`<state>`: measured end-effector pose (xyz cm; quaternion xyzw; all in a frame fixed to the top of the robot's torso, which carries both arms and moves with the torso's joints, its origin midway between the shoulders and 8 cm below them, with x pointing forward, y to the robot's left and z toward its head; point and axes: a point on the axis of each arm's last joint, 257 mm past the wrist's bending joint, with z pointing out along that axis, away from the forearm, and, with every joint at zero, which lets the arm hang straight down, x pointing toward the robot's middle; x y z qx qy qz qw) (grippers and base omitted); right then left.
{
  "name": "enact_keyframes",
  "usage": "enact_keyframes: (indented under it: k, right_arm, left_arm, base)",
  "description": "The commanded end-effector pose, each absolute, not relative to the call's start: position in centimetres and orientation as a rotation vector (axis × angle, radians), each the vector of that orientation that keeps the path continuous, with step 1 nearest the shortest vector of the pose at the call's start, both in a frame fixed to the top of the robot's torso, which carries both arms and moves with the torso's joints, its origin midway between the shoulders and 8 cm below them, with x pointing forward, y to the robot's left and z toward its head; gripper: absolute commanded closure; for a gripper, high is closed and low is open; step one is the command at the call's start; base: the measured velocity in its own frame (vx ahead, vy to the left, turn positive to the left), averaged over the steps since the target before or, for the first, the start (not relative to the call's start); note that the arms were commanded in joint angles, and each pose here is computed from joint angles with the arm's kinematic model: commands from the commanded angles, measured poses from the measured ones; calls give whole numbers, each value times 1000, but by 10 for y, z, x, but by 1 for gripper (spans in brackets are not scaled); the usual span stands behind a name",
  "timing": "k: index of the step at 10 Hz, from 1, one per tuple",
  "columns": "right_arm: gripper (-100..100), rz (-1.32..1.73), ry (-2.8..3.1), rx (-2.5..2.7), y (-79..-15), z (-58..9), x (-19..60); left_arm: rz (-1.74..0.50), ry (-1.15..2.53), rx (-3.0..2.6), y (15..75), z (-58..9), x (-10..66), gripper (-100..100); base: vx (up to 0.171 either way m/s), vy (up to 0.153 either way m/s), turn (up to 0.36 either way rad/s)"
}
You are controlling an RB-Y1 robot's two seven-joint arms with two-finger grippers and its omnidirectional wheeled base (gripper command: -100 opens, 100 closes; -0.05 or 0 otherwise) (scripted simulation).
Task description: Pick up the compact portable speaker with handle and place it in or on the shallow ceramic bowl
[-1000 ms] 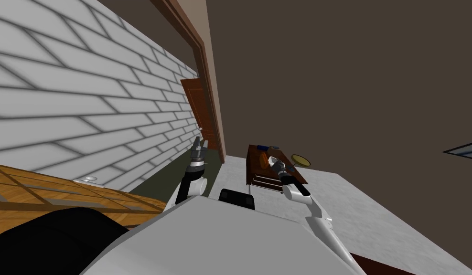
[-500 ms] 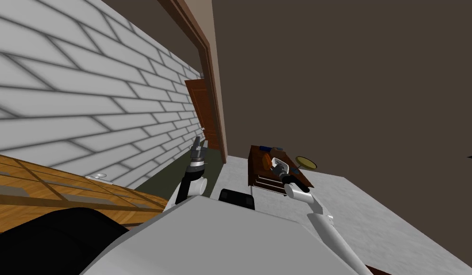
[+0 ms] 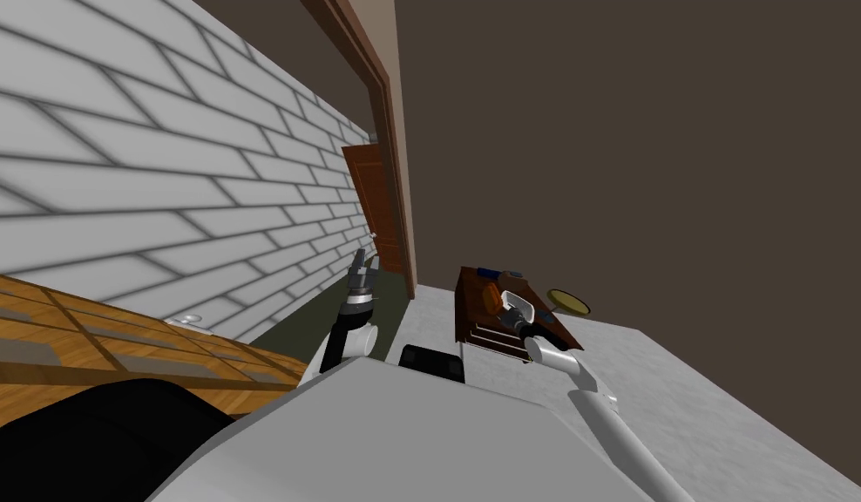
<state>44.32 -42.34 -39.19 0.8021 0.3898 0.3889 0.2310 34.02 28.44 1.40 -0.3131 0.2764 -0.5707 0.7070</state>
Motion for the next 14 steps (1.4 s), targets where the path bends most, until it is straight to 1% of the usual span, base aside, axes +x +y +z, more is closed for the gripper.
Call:
enact_keyframes:
  k: [1,5,9,10,11,14]
  right_arm:
    - [-100,1016,1034,2310,-437,-408,434]
    - [-100,873,909,2516,-469,-443,400]
    - [-100,753,837,2639,-485,-464,372]
    - [-100,686,751,2716,-500,-474,354]
    - [-100,668,754,2729,-499,-476,351]
    - [-100,520,567,2869,-525,-492,311]
  left_arm:
    - [-1268,614,-696,284,14,340,0]
    - [-1268,614,-696,284,14,340,0]
    - [-1268,614,-696,284,14,340,0]
    - [-1268,614,-696,284,14,340,0]
    - [-1268,614,-696,284,14,340,0]
    - [-1268,614,-696,284,14,340,0]
  base:
    - [45,35,69]
    - [57,49,48]
    - [56,26,27]
    - [87,48,61]
    - [83,32,25]
    - [97,30,44]
